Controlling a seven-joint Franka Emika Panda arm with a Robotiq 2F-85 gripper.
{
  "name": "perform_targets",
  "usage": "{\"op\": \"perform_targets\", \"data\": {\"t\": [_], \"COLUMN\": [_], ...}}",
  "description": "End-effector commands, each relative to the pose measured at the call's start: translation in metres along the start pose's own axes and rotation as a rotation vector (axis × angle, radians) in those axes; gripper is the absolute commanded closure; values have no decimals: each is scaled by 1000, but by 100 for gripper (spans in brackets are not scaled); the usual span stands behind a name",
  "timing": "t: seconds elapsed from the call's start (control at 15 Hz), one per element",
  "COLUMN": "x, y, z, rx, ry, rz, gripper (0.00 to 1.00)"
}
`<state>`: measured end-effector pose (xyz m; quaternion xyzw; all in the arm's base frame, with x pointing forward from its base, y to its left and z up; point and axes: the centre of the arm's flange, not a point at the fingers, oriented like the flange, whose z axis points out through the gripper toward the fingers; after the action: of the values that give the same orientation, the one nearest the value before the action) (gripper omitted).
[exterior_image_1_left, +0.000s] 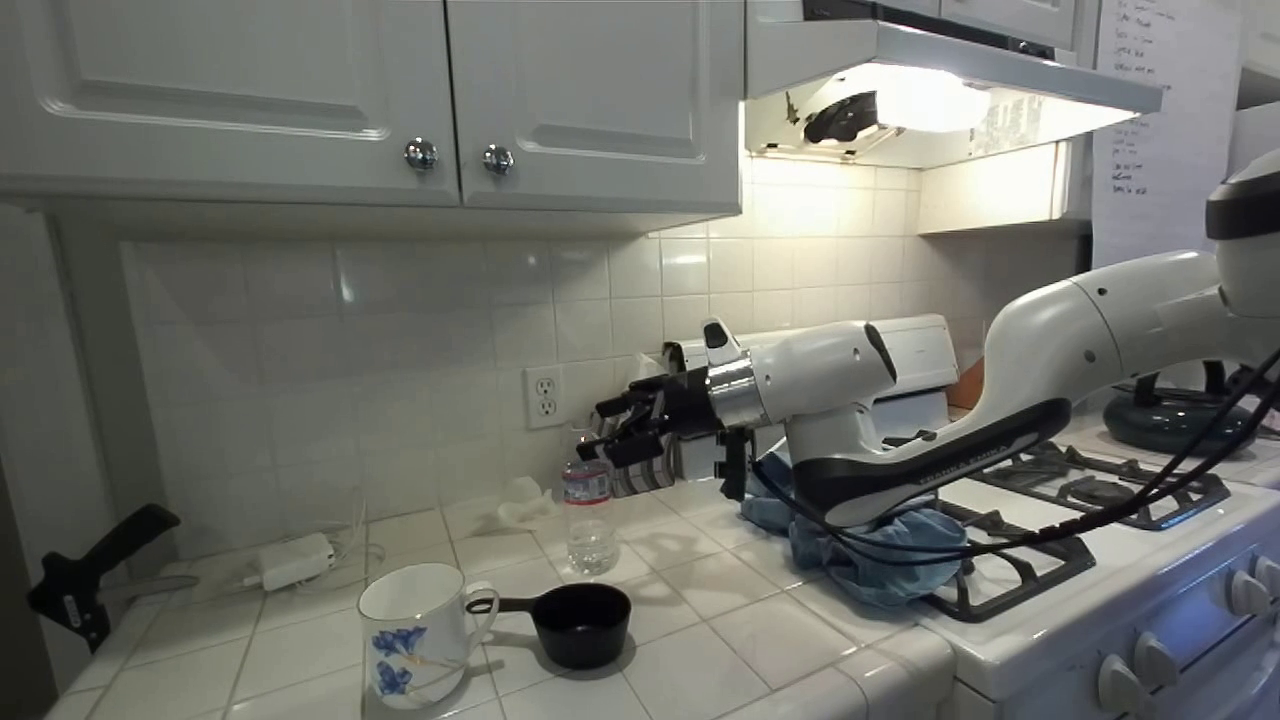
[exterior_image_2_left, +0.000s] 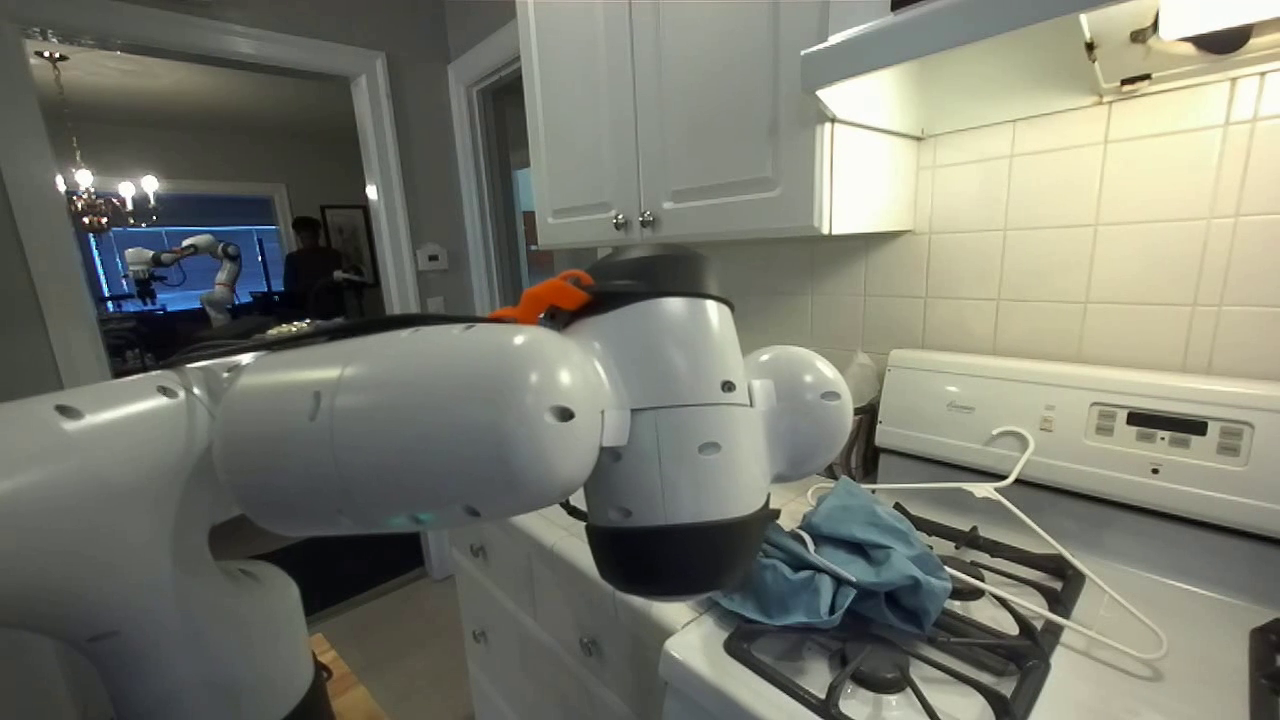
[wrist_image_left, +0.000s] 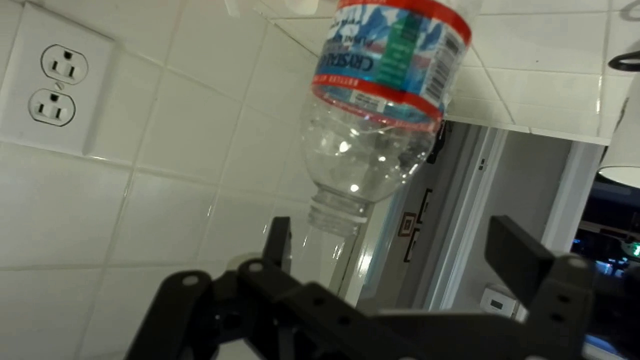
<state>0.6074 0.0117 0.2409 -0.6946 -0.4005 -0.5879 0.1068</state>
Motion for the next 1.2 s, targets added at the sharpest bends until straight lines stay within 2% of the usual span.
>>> {"op": "perform_targets", "data": {"t": [0.0, 0.13, 0.2, 0.47, 0.53, 0.6, 0.93, 1.07, 1.13], "x": [4, 3, 3, 0, -1, -2, -5, -6, -7], "y": [20, 24, 25, 25, 25, 25, 29, 30, 30], "z": [5, 8, 10, 14, 15, 15, 15, 15, 15], "rx": [5, 6, 7, 10, 9, 9, 11, 15, 16], "ry": [22, 34, 38, 47, 51, 56, 85, 96, 100], "rz": [6, 10, 12, 23, 26, 29, 40, 46, 50], "gripper": [3, 26, 30, 60, 62, 58, 25, 23, 25]}}
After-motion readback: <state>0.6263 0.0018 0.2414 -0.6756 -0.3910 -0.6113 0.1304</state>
